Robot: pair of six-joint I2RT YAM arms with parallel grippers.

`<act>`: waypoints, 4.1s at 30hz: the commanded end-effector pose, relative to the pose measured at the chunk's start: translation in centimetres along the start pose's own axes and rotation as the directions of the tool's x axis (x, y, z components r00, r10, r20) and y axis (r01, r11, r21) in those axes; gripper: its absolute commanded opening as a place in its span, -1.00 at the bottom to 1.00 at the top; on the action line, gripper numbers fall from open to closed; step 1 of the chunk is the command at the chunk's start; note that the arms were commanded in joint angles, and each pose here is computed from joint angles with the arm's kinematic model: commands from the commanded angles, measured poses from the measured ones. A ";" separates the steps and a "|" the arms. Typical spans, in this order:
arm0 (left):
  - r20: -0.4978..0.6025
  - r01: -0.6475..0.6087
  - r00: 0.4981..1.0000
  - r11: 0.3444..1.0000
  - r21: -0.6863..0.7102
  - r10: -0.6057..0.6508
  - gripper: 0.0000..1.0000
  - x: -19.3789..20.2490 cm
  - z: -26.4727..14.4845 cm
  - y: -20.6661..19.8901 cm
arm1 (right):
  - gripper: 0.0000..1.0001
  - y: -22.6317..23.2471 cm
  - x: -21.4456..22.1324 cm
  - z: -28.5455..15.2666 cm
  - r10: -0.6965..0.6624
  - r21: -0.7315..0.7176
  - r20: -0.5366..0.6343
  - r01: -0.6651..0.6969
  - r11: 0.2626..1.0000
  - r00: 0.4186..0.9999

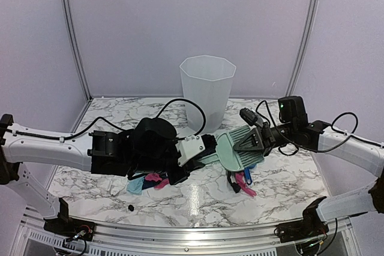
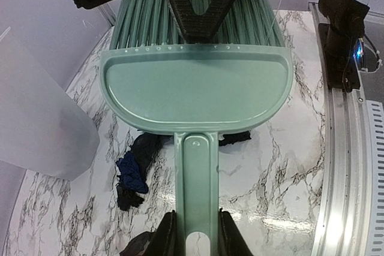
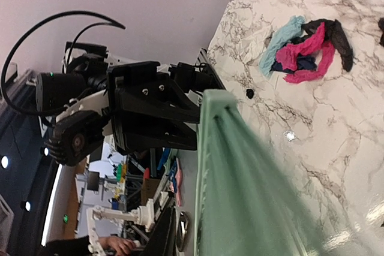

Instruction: Sweep away the paper scraps from the table

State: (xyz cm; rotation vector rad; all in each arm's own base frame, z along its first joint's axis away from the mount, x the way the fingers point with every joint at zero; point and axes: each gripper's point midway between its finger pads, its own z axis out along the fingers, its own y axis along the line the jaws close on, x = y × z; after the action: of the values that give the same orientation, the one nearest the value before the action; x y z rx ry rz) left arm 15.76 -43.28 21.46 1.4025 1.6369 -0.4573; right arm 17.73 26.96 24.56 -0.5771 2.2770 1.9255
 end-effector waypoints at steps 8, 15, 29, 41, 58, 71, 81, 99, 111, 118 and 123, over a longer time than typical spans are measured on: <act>0.042 0.026 0.999 0.997 -0.068 -0.023 -0.15 -2.3 -0.9 1.0 | -1.00 1.2 -0.3 -0.3 -0.043 -0.008 -0.013 0.043 0.999 0.999; 0.055 0.023 0.998 0.980 -0.198 -0.012 0.98 -2.5 -4.4 3.4 | -1.00 5.0 -2.9 -1.2 -0.150 0.003 0.063 0.150 0.989 0.987; 0.349 0.631 0.767 0.732 -0.257 -0.538 0.98 -8.1 -16.5 13.0 | -1.00 15.4 -8.8 -3.3 -0.421 -0.071 0.289 0.458 0.886 0.860; 0.305 0.728 0.486 0.573 0.377 -0.819 0.97 -14.8 -18.5 11.9 | -1.00 20.1 -9.7 -4.2 -0.509 -0.149 0.366 0.589 0.794 0.779; 0.105 0.701 0.465 0.438 0.562 -0.879 0.11 -17.1 -12.9 9.1 | -1.00 18.7 -8.1 -0.8 -0.481 -0.163 0.295 0.539 0.826 0.826; 0.103 0.707 0.457 0.431 0.561 -0.884 -0.17 -16.9 -12.6 9.1 | -1.00 17.2 -7.5 0.1 -0.461 -0.152 0.257 0.506 0.849 0.849; 0.094 0.712 0.451 0.422 0.562 -0.887 -0.64 -16.7 -12.2 9.0 | -1.00 16.9 -7.2 0.1 -0.456 -0.149 0.250 0.500 0.853 0.854; 0.124 0.880 0.318 0.342 0.330 -0.940 -1.00 -11.0 -10.3 10.9 | 0.40 10.6 -13.0 -5.0 -0.473 0.275 0.341 0.395 0.876 0.812; 0.259 0.934 0.340 0.356 0.017 -0.904 -1.00 -3.9 -13.3 12.0 | 0.34 0.8 -13.5 -12.9 -0.574 0.871 0.192 0.131 0.473 0.796; 0.287 0.951 0.304 0.274 -0.140 -0.908 -1.00 1.0 -12.8 12.3 | 0.30 -5.0 -8.0 -14.8 -0.477 0.956 0.110 0.037 0.290 0.872; 0.204 0.930 0.335 0.288 -0.231 -0.920 -1.00 2.4 -10.8 11.7 | 0.22 -8.2 -3.8 -12.9 -0.378 0.952 0.114 0.007 0.305 0.919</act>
State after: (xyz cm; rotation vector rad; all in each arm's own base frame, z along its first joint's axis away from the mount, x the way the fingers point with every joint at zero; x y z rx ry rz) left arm 21.90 -30.52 29.57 0.0068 2.2168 -0.9232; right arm 28.00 15.46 23.14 -0.3425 2.3325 0.3196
